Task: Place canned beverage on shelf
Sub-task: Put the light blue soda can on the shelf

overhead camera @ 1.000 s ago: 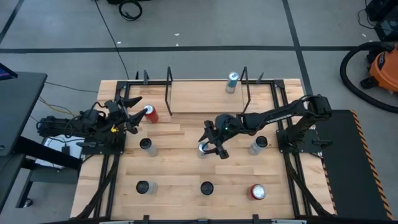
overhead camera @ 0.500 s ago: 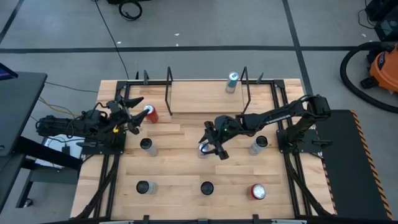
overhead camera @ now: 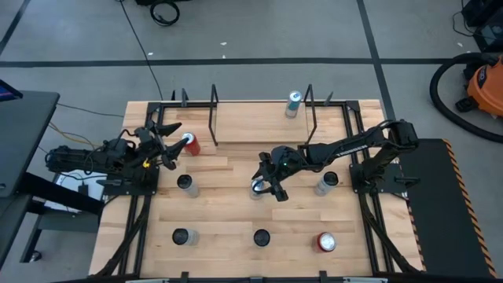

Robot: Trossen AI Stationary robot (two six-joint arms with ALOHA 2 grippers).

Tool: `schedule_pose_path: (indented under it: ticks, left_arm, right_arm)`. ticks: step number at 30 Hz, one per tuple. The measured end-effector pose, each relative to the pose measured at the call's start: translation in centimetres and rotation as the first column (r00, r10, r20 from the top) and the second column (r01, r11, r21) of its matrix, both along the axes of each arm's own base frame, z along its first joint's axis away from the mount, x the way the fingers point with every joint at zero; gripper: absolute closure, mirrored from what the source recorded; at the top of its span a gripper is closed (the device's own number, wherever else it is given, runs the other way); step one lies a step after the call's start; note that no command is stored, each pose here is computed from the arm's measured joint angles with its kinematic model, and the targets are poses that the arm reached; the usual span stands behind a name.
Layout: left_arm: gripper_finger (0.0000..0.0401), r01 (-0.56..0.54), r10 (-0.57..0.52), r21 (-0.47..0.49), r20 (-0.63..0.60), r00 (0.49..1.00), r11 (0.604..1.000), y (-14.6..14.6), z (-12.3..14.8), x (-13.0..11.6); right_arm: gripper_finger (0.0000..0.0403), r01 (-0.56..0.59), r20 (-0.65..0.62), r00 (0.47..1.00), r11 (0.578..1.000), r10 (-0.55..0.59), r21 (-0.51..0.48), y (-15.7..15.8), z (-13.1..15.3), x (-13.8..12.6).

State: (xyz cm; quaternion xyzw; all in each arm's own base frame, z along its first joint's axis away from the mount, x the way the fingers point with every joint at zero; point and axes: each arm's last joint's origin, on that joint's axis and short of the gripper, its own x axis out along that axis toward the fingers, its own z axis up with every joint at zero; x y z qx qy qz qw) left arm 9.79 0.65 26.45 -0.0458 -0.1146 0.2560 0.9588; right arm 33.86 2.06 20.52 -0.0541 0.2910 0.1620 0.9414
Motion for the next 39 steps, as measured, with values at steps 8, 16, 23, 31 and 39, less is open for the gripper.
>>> schedule_pose_path:
  ticks: [8, 16, 23, 31, 39]
  left_arm:
    - [0.0086, 0.0, 0.0, 0.0, 0.0, 1.0, 1.0, 0.0, 0.0, 0.0]
    - [0.0086, 0.0, 0.0, 0.0, 0.001, 1.0, 1.0, 0.0, 0.0, 0.0]
    - [0.0086, 0.0, 0.0, 0.0, 0.001, 1.0, 1.0, 0.0, 0.0, 0.0]
    - [0.0086, 0.0, 0.0, 0.0, -0.002, 1.0, 1.0, 0.0, 0.0, 0.0]
    - [0.0085, 0.0, 0.0, 0.0, -0.003, 1.0, 1.0, 0.0, 0.0, 0.0]
  right_arm:
    - [0.015, 0.002, 0.0, 1.0, 1.0, -0.002, -0.007, 0.3, 0.0, 0.0]
    - [0.015, 0.03, 0.002, 1.0, 0.999, -0.03, -0.029, 0.4, 0.0, 0.0]
    - [0.0151, 0.042, 0.006, 0.999, 0.998, -0.042, -0.038, 0.3, 0.3, -0.2]
    - [0.015, 0.081, 0.016, 0.997, 0.994, -0.08, -0.071, 0.0, 1.4, -0.9]
    - [0.015, 0.215, 0.034, 0.977, 0.968, -0.212, -0.13, -1.7, 4.7, -3.6]
